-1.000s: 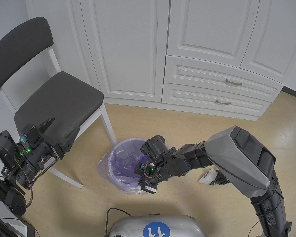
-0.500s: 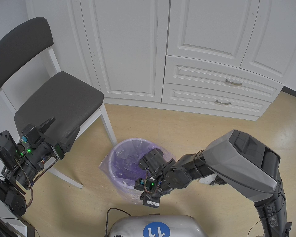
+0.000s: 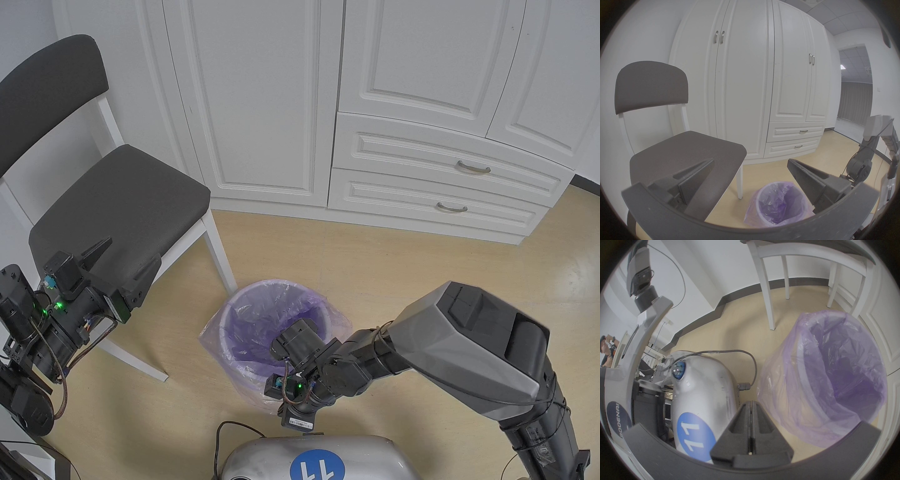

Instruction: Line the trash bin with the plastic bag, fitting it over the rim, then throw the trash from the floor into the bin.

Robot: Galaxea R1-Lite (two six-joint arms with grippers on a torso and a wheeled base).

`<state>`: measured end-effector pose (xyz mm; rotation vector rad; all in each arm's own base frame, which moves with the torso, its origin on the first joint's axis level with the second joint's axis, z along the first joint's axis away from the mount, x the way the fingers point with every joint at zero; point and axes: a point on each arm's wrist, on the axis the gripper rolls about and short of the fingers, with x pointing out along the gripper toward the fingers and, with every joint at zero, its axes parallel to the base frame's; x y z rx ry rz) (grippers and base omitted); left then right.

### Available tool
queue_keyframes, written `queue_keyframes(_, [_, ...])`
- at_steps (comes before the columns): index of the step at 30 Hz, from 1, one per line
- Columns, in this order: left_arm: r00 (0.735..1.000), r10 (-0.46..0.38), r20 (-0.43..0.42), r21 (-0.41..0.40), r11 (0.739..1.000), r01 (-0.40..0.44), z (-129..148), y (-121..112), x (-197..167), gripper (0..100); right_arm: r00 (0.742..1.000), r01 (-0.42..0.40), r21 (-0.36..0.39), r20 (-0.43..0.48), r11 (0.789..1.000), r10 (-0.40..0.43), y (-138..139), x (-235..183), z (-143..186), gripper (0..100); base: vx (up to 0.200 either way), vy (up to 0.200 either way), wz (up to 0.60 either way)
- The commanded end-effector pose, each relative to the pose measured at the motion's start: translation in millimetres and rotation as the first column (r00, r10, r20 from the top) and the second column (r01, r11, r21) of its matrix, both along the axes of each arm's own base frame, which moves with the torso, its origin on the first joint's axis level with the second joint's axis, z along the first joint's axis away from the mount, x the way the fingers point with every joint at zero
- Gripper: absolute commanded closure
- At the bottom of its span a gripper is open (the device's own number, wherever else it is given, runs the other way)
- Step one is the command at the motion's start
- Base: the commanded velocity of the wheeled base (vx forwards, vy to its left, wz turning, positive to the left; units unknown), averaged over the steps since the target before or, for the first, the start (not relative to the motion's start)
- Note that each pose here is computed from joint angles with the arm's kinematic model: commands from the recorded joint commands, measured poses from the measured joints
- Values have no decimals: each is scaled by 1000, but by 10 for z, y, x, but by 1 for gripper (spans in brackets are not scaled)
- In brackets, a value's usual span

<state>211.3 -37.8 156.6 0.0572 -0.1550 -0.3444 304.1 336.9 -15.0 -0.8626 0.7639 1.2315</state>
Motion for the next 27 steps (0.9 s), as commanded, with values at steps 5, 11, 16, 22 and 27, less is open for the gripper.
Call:
queue_keyframes(5, [1000,10,-7,1,1000,-10,-15,20,29,0,999,18,-10,-26,1000,-18,40,-7,-91,100,0,0,0])
queue_keyframes(11, [1000,8,-19,6,1000,-7,-46,16,34,0,998,-45,-22,-34,999,44,-60,-429,277,100,0,0,0])
queue_keyframes(16, [1000,9,-13,5,1000,-9,-33,16,34,0,997,-80,43,23,996,79,-29,-607,684,100,0,0,0])
queue_keyframes(22, [1000,8,-13,5,1000,-7,-33,17,29,0,996,-46,21,72,999,45,36,-541,644,0,0,0,0])
queue_keyframes(27, [1000,7,-9,3,1000,-7,-23,17,26,0,995,-12,-28,99,1000,15,68,-484,493,0,0,0,0])
